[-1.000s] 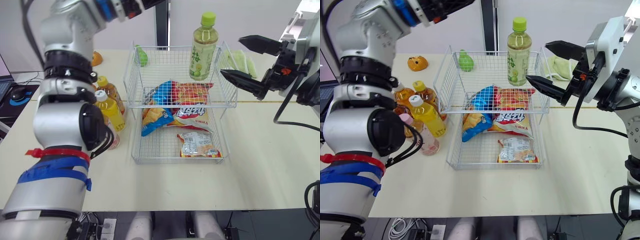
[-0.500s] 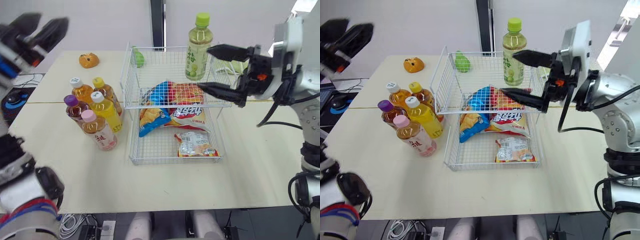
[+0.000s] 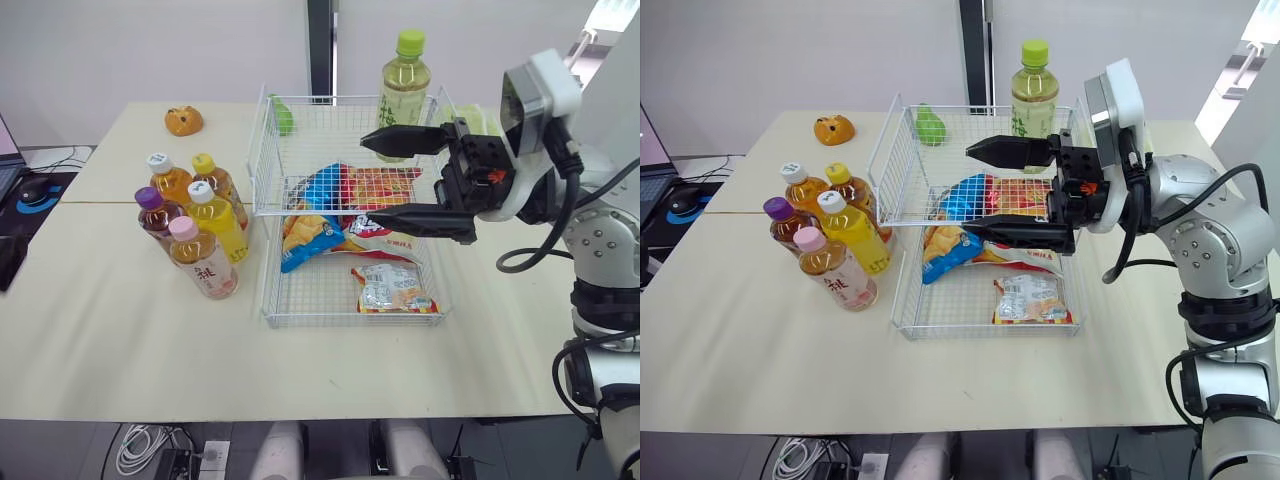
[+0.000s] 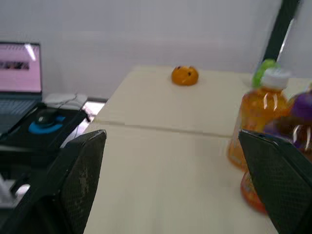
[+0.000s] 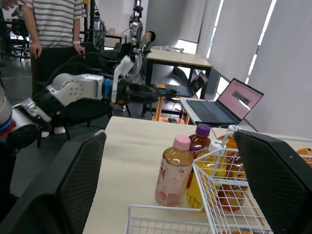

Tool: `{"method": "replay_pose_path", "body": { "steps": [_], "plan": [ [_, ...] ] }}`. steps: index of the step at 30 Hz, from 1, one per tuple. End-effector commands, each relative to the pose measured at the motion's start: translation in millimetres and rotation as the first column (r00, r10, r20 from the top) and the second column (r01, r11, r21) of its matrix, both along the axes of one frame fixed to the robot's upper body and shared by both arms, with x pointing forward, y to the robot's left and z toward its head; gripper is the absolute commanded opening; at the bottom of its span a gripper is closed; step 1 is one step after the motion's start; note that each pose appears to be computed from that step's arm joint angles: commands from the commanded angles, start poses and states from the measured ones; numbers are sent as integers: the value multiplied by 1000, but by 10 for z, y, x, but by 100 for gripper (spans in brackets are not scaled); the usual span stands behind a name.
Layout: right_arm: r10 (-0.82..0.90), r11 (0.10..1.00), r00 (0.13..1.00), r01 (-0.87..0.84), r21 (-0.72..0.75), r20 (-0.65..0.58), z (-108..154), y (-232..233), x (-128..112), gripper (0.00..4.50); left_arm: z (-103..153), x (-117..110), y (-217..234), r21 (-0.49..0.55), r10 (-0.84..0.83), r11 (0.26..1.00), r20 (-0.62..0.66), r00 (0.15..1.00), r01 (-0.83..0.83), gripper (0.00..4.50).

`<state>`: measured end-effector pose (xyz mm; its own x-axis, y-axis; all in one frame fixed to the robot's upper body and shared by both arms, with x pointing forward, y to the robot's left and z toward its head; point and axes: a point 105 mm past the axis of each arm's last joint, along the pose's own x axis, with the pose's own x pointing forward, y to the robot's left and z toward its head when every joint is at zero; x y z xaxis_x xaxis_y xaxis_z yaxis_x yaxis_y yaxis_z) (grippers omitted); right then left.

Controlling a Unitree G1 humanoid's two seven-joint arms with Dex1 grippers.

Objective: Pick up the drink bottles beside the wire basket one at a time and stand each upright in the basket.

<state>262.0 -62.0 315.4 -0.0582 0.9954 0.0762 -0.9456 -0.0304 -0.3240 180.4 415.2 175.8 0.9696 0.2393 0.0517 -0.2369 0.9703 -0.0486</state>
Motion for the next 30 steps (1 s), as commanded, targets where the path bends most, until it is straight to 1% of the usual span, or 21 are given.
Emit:
{"method": "replay_pose_path", "body": {
  "steps": [1, 3, 5, 7, 10, 15, 18, 21, 25, 28, 30],
  "plan": [
    [38, 999, 998, -38, 13, 42, 90, 29, -76, 450, -134, -283, -28, 27, 42, 999, -9, 999, -42, 449],
    [37, 999, 998, -38, 7, 46, 80, 28, -75, 450, -303, -451, -37, -6, 83, 997, -27, 996, -83, 449],
    [35, 999, 998, -36, 0, 50, 69, 16, -73, 450, -365, -546, -62, -24, 104, 994, -23, 994, -105, 449],
    [33, 999, 998, -33, -2, 53, 65, 2, -67, 450, -368, -571, -105, -25, 102, 994, -15, 995, -103, 449],
    [30, 1000, 998, -31, 4, 56, 73, -9, -63, 450, -301, -515, -161, -18, 86, 996, 11, 996, -86, 449],
    [5, 1000, 997, -6, 11, 72, 81, -27, -46, 450, -52, -219, -312, -2, 5, 1000, 84, 996, -5, 449],
    [-54, 999, 994, 53, 13, 90, 67, -61, 11, 450, 169, 46, -463, 36, -80, 996, 125, 989, 76, 449],
    [-90, 995, 993, 88, 36, 81, 95, -107, 17, 450, 390, 280, -612, 73, -168, 985, 160, 973, 158, 449],
    [-116, 993, 989, 113, 37, 93, 83, -143, -9, 450, 528, 536, -757, 108, -259, 964, 161, 952, 244, 449],
    [-130, 991, 987, 127, 38, 95, 77, -163, -24, 450, 557, 679, -846, 120, -307, 949, 144, 941, 292, 449],
    [-147, 989, 985, 143, 47, 96, 74, -188, -43, 450, 580, 831, -937, 131, -349, 934, 129, 928, 333, 449]
  ]
}}
